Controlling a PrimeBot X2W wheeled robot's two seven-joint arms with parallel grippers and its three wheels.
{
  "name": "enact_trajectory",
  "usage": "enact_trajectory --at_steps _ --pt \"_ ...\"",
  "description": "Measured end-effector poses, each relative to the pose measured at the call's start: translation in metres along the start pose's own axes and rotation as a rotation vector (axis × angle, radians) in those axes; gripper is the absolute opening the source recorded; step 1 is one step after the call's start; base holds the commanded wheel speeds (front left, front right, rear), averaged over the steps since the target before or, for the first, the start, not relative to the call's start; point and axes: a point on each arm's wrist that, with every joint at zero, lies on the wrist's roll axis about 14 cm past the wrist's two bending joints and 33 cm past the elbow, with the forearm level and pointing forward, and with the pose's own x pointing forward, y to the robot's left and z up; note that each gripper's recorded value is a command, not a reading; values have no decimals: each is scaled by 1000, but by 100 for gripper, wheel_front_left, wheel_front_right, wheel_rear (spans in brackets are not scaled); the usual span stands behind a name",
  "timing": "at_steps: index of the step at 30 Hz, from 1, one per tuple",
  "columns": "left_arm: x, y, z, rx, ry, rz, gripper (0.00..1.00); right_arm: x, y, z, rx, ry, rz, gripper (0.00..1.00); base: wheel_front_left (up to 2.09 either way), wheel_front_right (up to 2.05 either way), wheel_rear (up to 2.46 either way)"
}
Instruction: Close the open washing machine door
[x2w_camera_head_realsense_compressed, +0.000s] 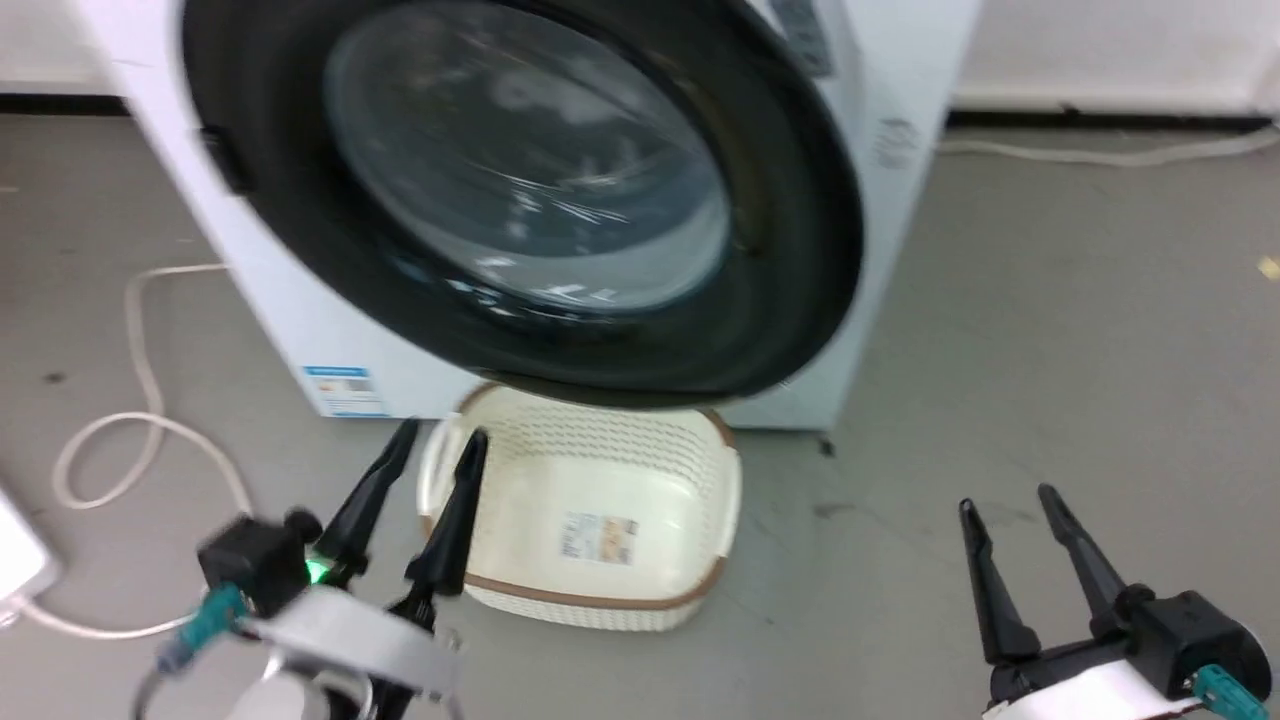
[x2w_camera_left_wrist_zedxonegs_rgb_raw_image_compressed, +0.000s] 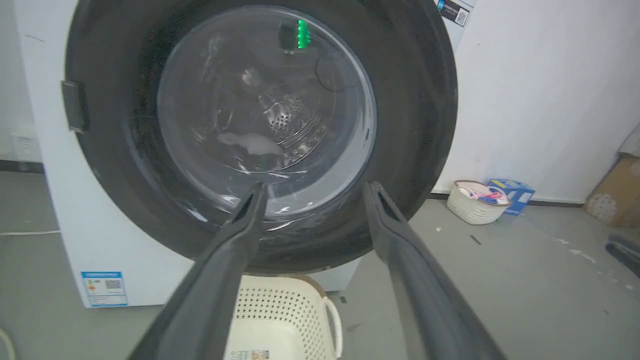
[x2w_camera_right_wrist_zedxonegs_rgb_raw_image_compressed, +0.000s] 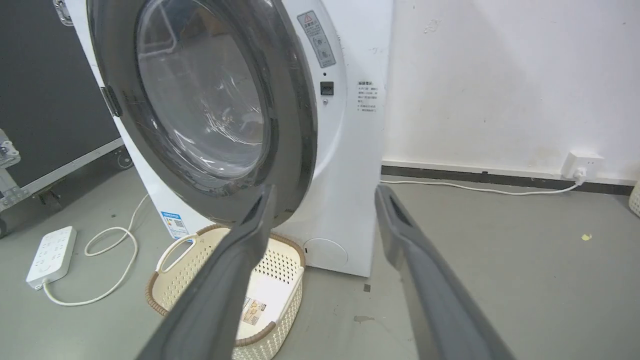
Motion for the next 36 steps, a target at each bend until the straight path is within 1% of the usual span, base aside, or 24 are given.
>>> enact_trajectory --at_steps 2,4,5,8,10,12,15,16,17,18,22,24,25,26,27,28,29,30,31,32,33,34,35,36 --pt "-16 9 12 158 -26 48 100 3 12 3 6 -13 39 100 0 0 0" --pt "-34 18 17 227 -50 136 100 5 21 6 12 -22 67 100 0 0 0" --pt "-41 19 19 254 -59 164 100 5 24 7 13 -26 78 100 0 0 0" --pt "-61 25 20 387 -48 229 100 5 36 8 27 -30 115 100 0 0 0" --pt "-75 36 23 368 -65 316 100 4 44 7 40 -25 138 100 0 0 0" --pt "-87 42 23 346 -73 371 100 3 51 5 45 -19 158 100 0 0 0" --pt "-96 46 23 369 -63 385 100 4 61 0 57 -5 189 100 0 0 0" --pt "-98 47 22 376 -60 388 100 6 65 -2 59 1 202 70 0 0 0" --pt "-99 49 21 377 -57 393 100 7 68 -4 59 10 216 15 0 0 0" --pt "-100 49 20 377 -52 397 100 8 72 -7 58 18 230 0 0 0 0" --pt "-99 54 13 396 -25 407 100 18 86 -16 50 42 296 0 0 0 0" --pt "-89 55 11 415 -14 392 100 37 96 -16 39 37 355 0 0 0 0" --pt "-89 55 11 415 -14 392 100 37 96 -16 39 37 355 0 0 0 0" --pt "-81 56 8 429 -4 379 100 54 100 -14 69 28 376 0 0 0 0" --pt "-81 56 8 429 -4 379 100 54 100 -14 69 28 376 0 0 0 0" --pt "-78 57 7 432 0 377 100 66 102 -12 118 25 372 0 0 0 0" --pt "-72 59 2 430 13 374 100 87 108 -8 105 23 417 0 0 0 0" --pt "-72 59 2 430 13 374 100 87 108 -8 105 23 417 0 0 0 0" --pt "-66 63 -6 424 33 373 100 111 107 -7 53 26 458 0 0 0 0" --pt "-66 63 -6 424 33 373 100 111 107 -7 53 26 458 0 0 0 0" --pt "-60 66 -12 423 47 374 100 134 104 -11 49 52 468 0 0 0 0" --pt "-56 69 -14 421 51 377 100 143 103 -16 49 74 474 0 0 0 0" --pt "-56 69 -14 421 51 377 100 143 103 -16 49 74 474 0 0 0 0" --pt "-52 73 -18 420 61 386 100 160 98 -27 -8 117 493 0 0 0 0"
